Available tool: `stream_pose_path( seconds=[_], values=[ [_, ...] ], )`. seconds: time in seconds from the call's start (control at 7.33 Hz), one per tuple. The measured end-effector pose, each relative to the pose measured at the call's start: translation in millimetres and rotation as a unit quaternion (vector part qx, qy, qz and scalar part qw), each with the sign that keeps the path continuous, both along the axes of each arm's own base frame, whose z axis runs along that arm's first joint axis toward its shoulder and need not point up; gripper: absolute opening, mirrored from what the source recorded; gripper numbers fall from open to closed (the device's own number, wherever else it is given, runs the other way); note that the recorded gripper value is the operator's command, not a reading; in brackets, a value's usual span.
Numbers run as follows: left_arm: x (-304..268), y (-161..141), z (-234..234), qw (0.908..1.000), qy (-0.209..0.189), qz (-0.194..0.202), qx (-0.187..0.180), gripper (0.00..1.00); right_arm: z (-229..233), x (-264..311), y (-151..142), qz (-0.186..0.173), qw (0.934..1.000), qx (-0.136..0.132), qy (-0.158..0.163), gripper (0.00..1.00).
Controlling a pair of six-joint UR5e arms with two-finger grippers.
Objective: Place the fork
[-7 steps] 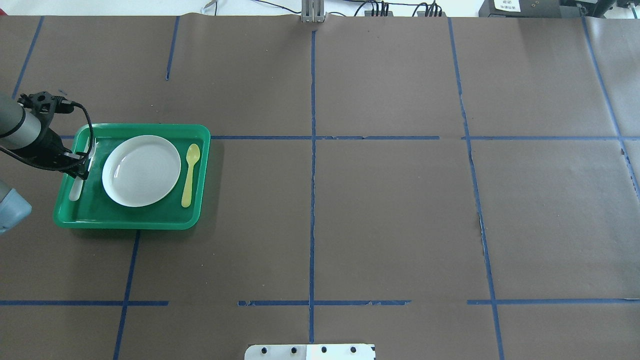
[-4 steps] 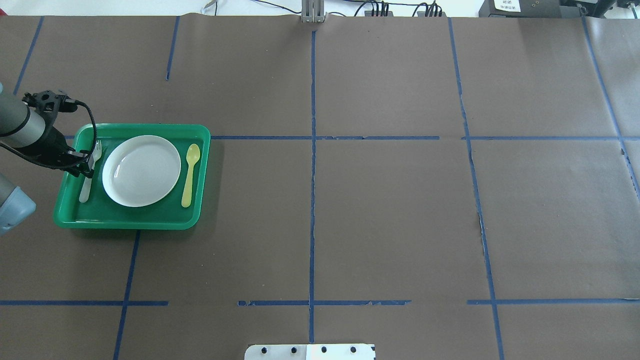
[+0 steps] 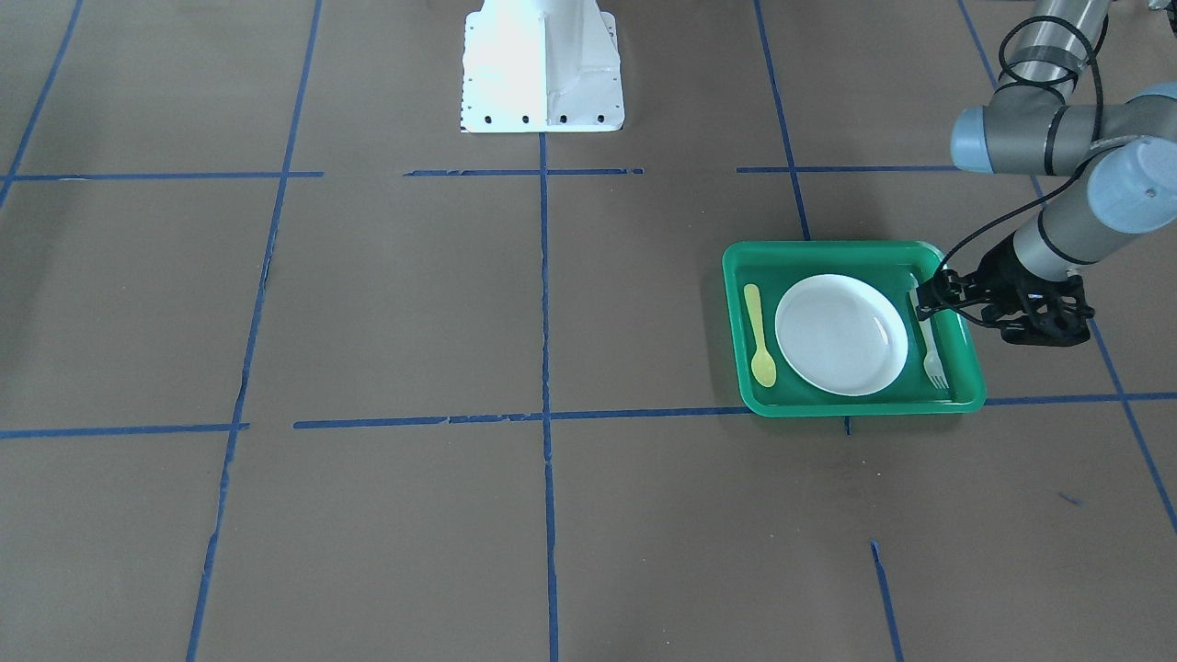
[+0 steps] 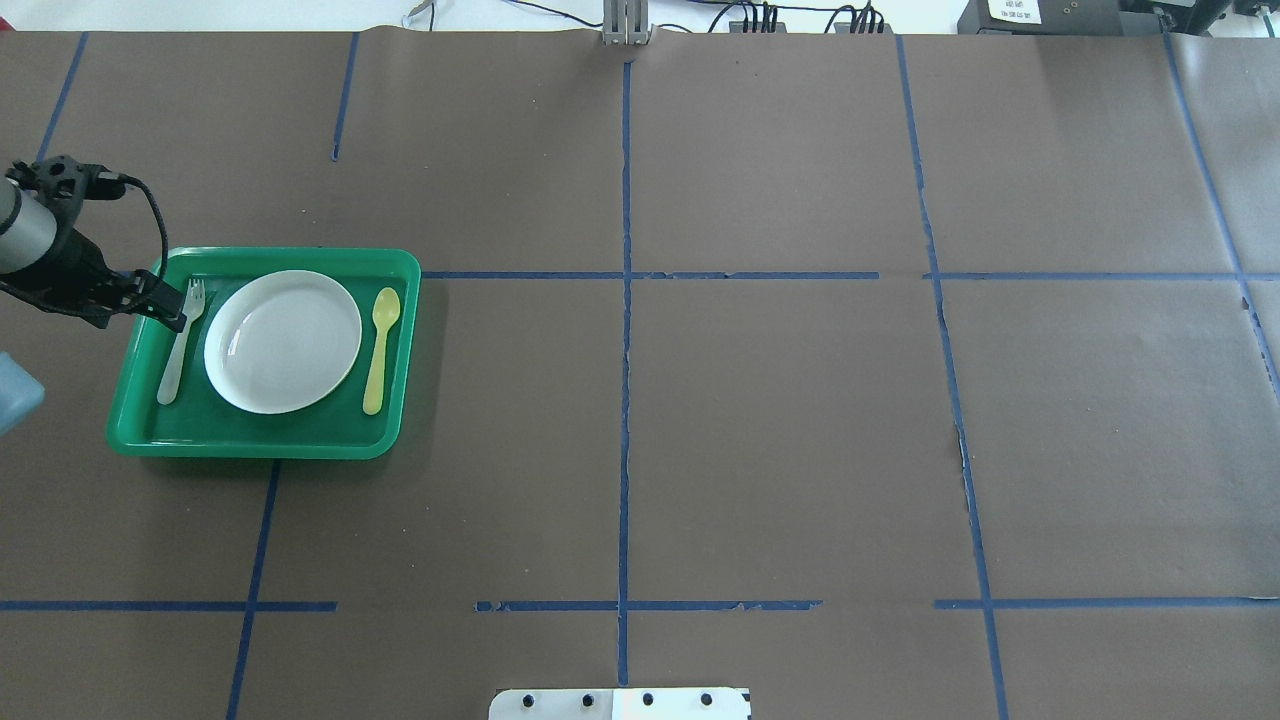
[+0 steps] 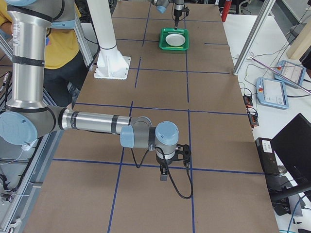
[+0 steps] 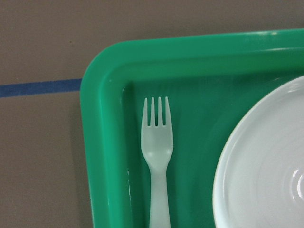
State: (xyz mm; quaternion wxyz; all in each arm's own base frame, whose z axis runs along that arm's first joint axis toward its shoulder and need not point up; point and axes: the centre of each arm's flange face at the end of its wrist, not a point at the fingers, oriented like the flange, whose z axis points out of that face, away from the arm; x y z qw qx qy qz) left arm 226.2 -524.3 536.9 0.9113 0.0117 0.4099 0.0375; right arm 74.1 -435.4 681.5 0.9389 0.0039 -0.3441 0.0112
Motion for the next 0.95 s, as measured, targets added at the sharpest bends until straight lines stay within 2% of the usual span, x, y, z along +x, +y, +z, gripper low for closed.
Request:
stream_pose_path(
  seconds=[0.27, 0.55, 0.68, 0.95],
  values=[
    [-83.2, -7.5, 18.5, 0.9987, -0.01, 0.007, 0.049, 1.0, 0.0, 0.0, 0.0, 0.0, 1.0, 0.0, 0.0, 1.0],
    [-187.0, -10.2, 49.2, 0.995, -0.047, 0.04, 0.079, 1.0, 0.0, 0.0, 0.0, 0.0, 1.0, 0.0, 0.0, 1.0],
    [-234.7, -1.5, 67.3, 0.9949, -0.057, 0.045, 0.069, 1.0, -0.1, 0.0, -0.1, 0.0, 1.0, 0.001, 0.0, 1.0],
    [-280.9, 25.4, 97.5, 0.9963, -0.06, 0.044, 0.044, 1.0, -0.1, 0.0, -0.1, 0.0, 1.0, 0.0, 0.0, 1.0]
  ],
)
